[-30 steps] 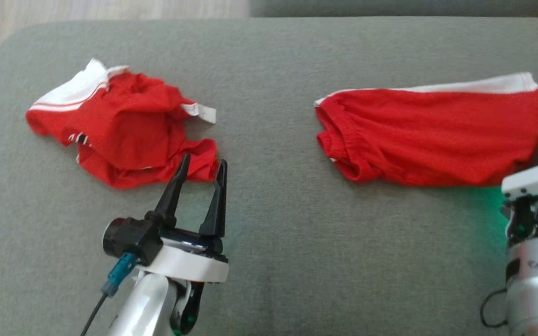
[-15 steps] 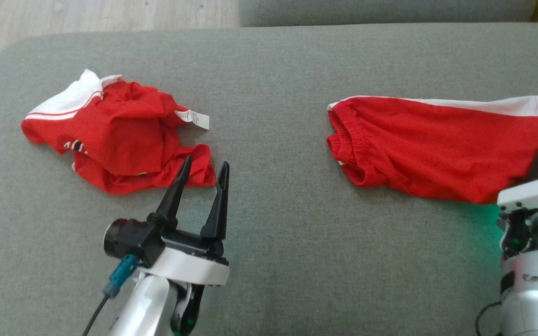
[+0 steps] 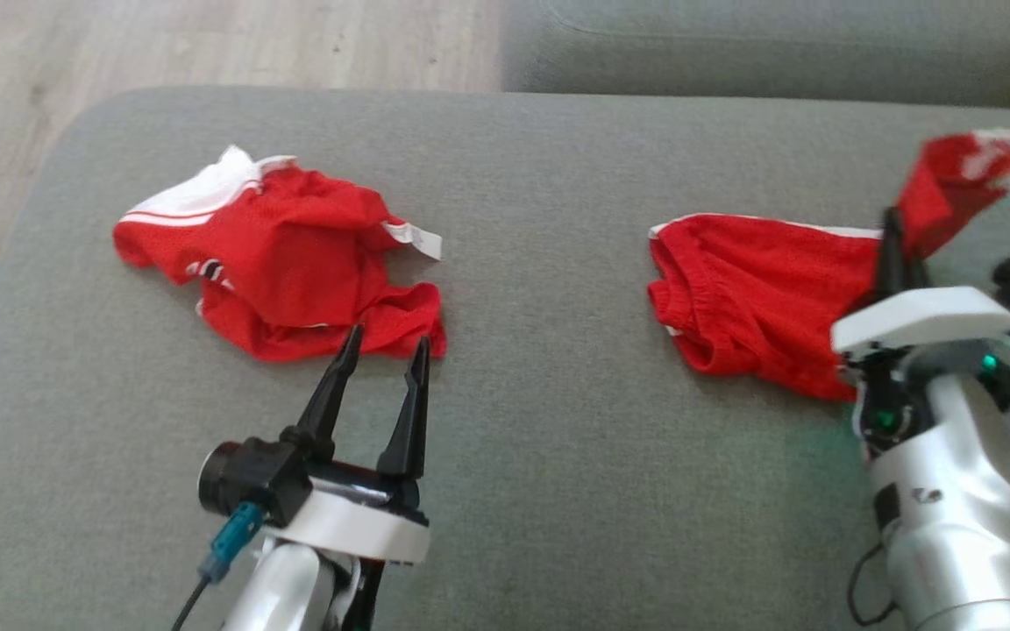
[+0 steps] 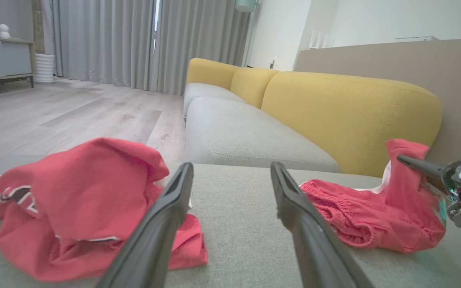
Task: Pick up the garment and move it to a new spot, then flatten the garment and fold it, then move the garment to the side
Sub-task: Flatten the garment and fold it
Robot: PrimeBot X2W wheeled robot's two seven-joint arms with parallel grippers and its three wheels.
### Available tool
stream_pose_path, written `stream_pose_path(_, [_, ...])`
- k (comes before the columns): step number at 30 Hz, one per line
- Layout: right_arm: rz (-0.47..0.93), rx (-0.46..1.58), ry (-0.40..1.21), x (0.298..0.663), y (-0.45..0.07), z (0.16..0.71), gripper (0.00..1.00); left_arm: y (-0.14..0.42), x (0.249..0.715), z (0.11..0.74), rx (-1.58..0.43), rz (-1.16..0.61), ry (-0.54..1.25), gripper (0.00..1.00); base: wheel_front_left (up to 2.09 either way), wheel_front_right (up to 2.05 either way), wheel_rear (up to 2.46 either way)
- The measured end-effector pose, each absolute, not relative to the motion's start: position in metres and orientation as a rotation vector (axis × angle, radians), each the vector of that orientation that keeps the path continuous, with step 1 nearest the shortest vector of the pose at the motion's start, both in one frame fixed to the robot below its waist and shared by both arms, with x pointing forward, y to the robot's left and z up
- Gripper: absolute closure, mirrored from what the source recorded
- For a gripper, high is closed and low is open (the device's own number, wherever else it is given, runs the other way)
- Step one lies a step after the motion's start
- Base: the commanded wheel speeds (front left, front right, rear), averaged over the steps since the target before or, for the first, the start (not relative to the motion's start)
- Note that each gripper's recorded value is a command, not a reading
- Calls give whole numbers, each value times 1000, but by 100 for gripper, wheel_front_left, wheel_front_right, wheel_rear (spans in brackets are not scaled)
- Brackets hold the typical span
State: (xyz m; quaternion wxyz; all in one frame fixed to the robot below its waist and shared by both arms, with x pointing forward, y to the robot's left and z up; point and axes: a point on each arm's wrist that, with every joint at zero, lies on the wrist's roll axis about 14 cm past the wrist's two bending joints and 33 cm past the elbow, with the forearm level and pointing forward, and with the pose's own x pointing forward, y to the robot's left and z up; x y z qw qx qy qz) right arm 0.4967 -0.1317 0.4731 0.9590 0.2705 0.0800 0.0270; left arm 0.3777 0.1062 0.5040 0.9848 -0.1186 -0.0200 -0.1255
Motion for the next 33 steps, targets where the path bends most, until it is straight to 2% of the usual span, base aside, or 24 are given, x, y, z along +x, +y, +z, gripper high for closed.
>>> stream_pose_path(7, [273, 519, 192, 487, -60, 484, 100, 120, 361, 493, -239, -203, -11, 0, 0, 0, 0])
stream_pose_path(20, [430, 400, 406, 452, -12, 437, 100, 131, 356, 492, -236, -169, -10, 0, 0, 0, 0])
stream_pose_path(22, [441, 359, 467, 441, -13, 422, 46, 130, 357, 493, -237, -171, -12, 0, 0, 0, 0])
stream_pose_path(23, [441, 343, 490, 436, -16, 415, 0, 130, 357, 493, -237, -172, -13, 0, 0, 0, 0])
stream_pose_path(27, [453, 279, 599, 416, -22, 390, 0, 126, 359, 494, -238, -184, -17, 0, 0, 0, 0])
stream_pose_path(33, [496, 241, 606, 405, -20, 393, 0, 121, 362, 494, -243, -198, -17, 0, 0, 0, 0])
